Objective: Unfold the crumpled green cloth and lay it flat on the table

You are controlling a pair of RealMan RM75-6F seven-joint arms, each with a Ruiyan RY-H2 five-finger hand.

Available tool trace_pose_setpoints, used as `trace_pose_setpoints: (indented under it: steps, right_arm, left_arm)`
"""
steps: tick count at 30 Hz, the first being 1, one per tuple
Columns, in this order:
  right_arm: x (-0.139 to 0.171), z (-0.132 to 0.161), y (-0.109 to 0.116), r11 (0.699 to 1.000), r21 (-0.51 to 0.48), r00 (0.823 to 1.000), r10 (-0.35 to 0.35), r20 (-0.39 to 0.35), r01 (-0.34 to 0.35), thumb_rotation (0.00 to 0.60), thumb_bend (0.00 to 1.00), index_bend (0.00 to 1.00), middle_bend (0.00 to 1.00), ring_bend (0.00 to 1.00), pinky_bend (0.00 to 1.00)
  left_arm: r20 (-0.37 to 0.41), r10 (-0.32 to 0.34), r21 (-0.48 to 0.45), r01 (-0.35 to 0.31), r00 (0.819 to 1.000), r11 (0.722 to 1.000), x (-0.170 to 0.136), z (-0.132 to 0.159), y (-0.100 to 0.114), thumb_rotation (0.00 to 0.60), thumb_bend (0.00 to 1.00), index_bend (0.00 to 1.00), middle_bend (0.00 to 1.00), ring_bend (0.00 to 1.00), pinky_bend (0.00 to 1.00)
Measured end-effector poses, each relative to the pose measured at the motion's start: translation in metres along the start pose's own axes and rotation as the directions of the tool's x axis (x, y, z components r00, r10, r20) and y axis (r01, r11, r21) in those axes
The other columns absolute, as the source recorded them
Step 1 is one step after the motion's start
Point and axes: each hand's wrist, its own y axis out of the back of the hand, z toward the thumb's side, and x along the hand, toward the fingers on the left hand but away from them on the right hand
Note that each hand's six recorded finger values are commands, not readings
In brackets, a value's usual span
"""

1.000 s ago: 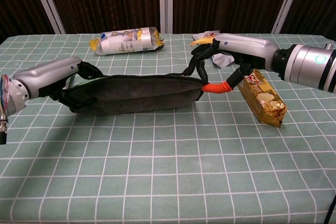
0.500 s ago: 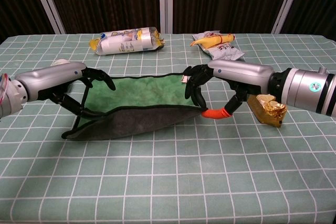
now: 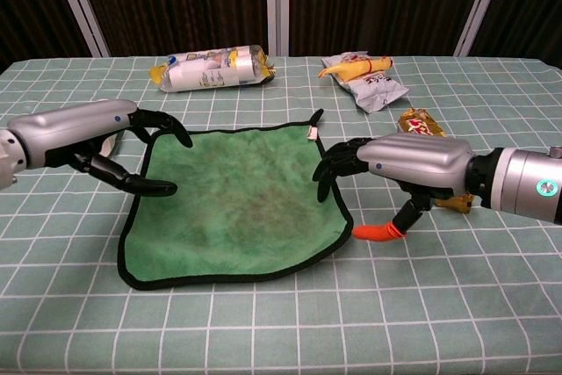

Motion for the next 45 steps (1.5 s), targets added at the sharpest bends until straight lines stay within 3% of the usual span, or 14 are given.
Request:
trace_pose_setpoints:
  steps: [3,8,12,16,21,32,38,45]
  right_arm:
    - [0.008,0.000,-0.002,1.000,0.026,1.000,0.013,0.012,-0.013,0.294,0.00,0.00,0.00,0.00,0.00]
    - [0.024,-0.005,0.012,1.000,0.001,0.999,-0.025,0.045,0.025,0.277,0.00,0.00,0.00,0.00,0.00]
    - [0.034,-0.017,0.035,0.994,-0.018,0.989,-0.107,0.099,0.110,0.411,0.00,0.00,0.00,0.00,0.00]
    - [0.036,-0.023,0.039,0.990,-0.002,0.981,-0.138,0.139,0.140,0.471,0.00,0.00,0.00,0.00,0.00]
    - [0.018,-0.020,0.029,0.991,0.011,0.978,-0.134,0.162,0.134,0.471,0.00,0.00,0.00,0.00,0.00]
    - [-0.037,-0.007,0.018,0.989,-0.011,0.975,-0.147,0.169,0.151,0.475,0.00,0.00,0.00,0.00,0.00]
    - [-0.048,-0.001,0.008,0.992,-0.011,0.980,-0.125,0.157,0.128,0.483,0.00,0.00,0.00,0.00,0.00]
    - [-0.039,0.000,-0.021,0.998,0.036,0.987,-0.063,0.147,0.059,0.479,0.00,0.00,0.00,0.00,0.00]
  left_arm:
    - [-0.004,0.012,-0.004,-0.012,1.000,1.000,-0.001,-0.002,0.003,0.289,0.05,0.22,0.17,0.10,0.18]
    - [-0.034,0.045,-0.025,-0.046,0.998,0.999,-0.005,-0.012,0.012,0.296,0.05,0.22,0.17,0.10,0.18]
    - [-0.079,0.086,-0.047,-0.090,0.993,0.995,-0.011,-0.026,0.021,0.351,0.05,0.22,0.17,0.10,0.18]
    - [-0.121,0.130,-0.047,-0.136,0.984,0.990,-0.017,-0.040,0.030,0.385,0.05,0.22,0.17,0.10,0.18]
    - [-0.168,0.167,-0.050,-0.177,0.972,0.983,-0.028,-0.053,0.037,0.391,0.05,0.22,0.17,0.10,0.18]
    - [-0.202,0.178,-0.054,-0.193,0.963,0.980,-0.040,-0.061,0.039,0.397,0.05,0.22,0.17,0.10,0.18]
    - [-0.207,0.179,-0.059,-0.195,0.962,0.979,-0.042,-0.063,0.040,0.395,0.05,0.22,0.17,0.10,0.18]
    - [-0.210,0.176,-0.064,-0.194,0.962,0.979,-0.042,-0.064,0.039,0.402,0.05,0.22,0.17,0.10,0.18]
